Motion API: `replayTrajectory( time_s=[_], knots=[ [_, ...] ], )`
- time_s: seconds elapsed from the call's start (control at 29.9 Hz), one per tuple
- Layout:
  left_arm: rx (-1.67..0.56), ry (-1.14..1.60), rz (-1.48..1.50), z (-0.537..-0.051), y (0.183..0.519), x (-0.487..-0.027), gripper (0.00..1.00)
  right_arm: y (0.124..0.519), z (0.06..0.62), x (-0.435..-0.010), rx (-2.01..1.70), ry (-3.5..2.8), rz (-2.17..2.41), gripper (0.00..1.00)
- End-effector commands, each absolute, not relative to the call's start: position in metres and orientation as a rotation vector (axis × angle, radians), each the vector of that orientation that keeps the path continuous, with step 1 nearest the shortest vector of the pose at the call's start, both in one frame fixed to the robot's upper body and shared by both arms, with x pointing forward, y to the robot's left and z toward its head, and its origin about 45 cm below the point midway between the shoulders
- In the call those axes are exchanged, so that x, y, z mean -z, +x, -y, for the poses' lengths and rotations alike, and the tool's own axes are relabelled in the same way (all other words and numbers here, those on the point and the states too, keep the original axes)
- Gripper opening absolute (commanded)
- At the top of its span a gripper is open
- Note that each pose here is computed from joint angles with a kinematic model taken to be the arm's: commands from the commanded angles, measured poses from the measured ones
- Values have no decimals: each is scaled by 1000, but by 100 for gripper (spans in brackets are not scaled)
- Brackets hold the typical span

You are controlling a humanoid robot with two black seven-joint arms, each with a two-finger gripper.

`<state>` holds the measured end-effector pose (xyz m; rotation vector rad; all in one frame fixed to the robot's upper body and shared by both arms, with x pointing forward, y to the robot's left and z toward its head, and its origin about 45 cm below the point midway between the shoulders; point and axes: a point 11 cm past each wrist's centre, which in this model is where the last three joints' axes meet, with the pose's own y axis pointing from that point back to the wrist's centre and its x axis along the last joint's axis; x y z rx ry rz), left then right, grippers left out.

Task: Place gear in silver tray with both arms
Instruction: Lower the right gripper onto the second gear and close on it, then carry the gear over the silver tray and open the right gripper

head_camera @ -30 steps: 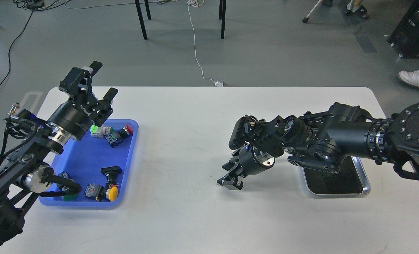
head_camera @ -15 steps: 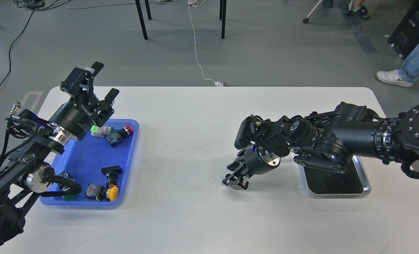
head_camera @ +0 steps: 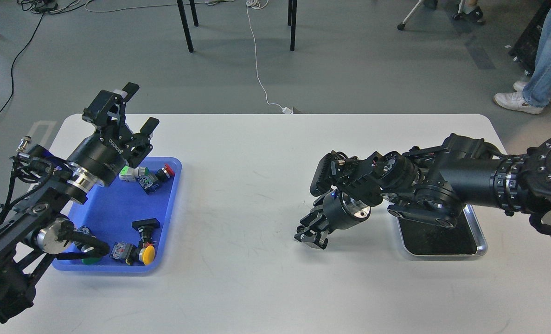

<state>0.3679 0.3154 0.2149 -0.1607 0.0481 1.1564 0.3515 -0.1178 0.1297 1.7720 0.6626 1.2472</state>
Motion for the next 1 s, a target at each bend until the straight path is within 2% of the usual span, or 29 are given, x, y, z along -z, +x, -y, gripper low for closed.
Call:
replayTrajectory(
  time_s=[0.0,0.13,0.33,0.47,0.77,0.97],
  knots=[
    [-1157,-163,-49,-315,368,-215,98,351,117,-130,-1249,1773,-663,41],
    [-1157,-163,-49,-315,368,-215,98,351,116,-130,-1250,1773,-665,40],
    [-1156,-164,-47,-315,368,-216,98,352,117,-130,-1248,1771,-665,25],
    [-1157,-163,-49,-315,368,-215,98,353,117,-132,-1254,1767,-662,20],
    [-1149,-172,-47,-311,370,-217,98,377,129,-169,-1308,1740,-578,20],
    [-1148,-175,-48,-309,371,-217,98,393,185,-205,-1284,1711,-464,21]
  ],
)
